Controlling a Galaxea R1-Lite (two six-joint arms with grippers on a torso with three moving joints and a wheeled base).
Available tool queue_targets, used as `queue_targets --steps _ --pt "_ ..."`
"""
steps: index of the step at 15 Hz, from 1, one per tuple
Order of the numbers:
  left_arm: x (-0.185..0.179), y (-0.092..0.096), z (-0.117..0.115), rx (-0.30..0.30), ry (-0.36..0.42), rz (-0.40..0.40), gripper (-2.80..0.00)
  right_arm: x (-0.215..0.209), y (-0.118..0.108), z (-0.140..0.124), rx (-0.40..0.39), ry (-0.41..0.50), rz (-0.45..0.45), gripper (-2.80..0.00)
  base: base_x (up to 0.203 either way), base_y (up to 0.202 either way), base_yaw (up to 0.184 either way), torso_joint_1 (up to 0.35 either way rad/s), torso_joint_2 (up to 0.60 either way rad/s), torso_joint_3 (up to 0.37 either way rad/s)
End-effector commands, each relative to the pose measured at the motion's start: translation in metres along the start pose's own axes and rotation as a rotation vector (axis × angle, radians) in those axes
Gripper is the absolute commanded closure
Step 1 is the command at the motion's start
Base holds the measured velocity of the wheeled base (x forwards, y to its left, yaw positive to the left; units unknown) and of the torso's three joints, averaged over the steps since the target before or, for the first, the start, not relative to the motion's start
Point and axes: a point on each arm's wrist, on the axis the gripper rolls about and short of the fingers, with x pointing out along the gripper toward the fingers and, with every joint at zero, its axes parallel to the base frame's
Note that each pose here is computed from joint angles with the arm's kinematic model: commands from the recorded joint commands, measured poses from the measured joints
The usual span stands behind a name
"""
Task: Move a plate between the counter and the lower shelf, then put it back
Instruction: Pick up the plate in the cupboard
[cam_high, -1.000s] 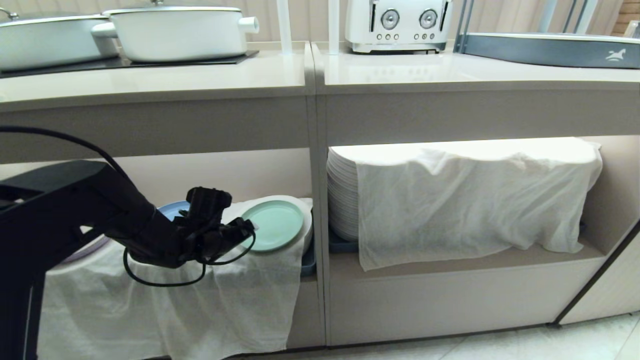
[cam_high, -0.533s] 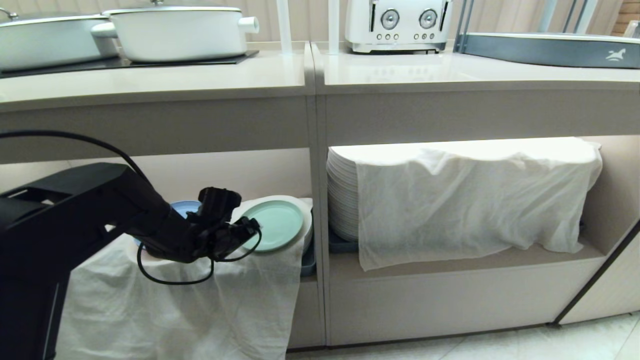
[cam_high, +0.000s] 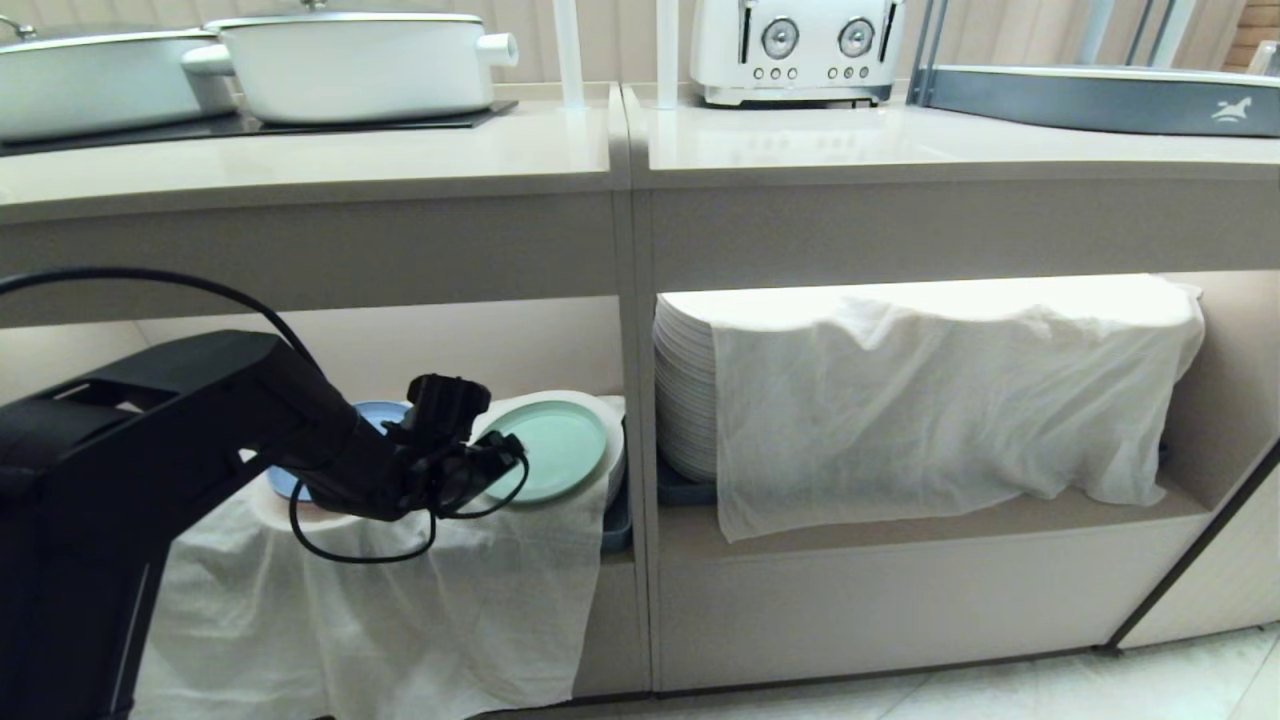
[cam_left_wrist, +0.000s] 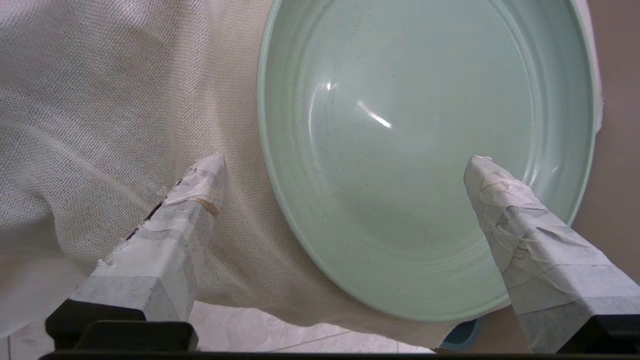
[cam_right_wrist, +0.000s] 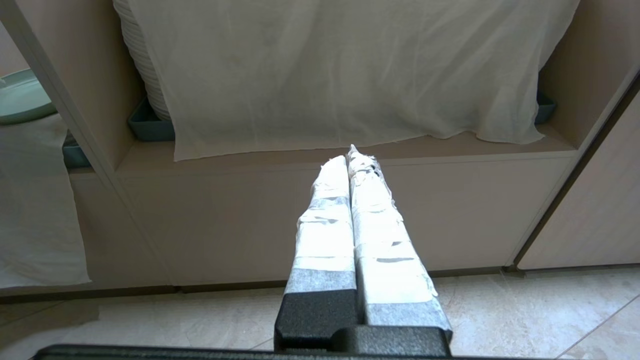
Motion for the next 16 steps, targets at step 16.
queue_targets --steps 16 --pt "0.0064 -0.0063 0.0009 0.002 -0.026 0.015 -2.8 0.0 0.0 0.0 0.0 0.0 -0.001 0.0 0.0 0.0 0.0 0.0 0.0 0.0"
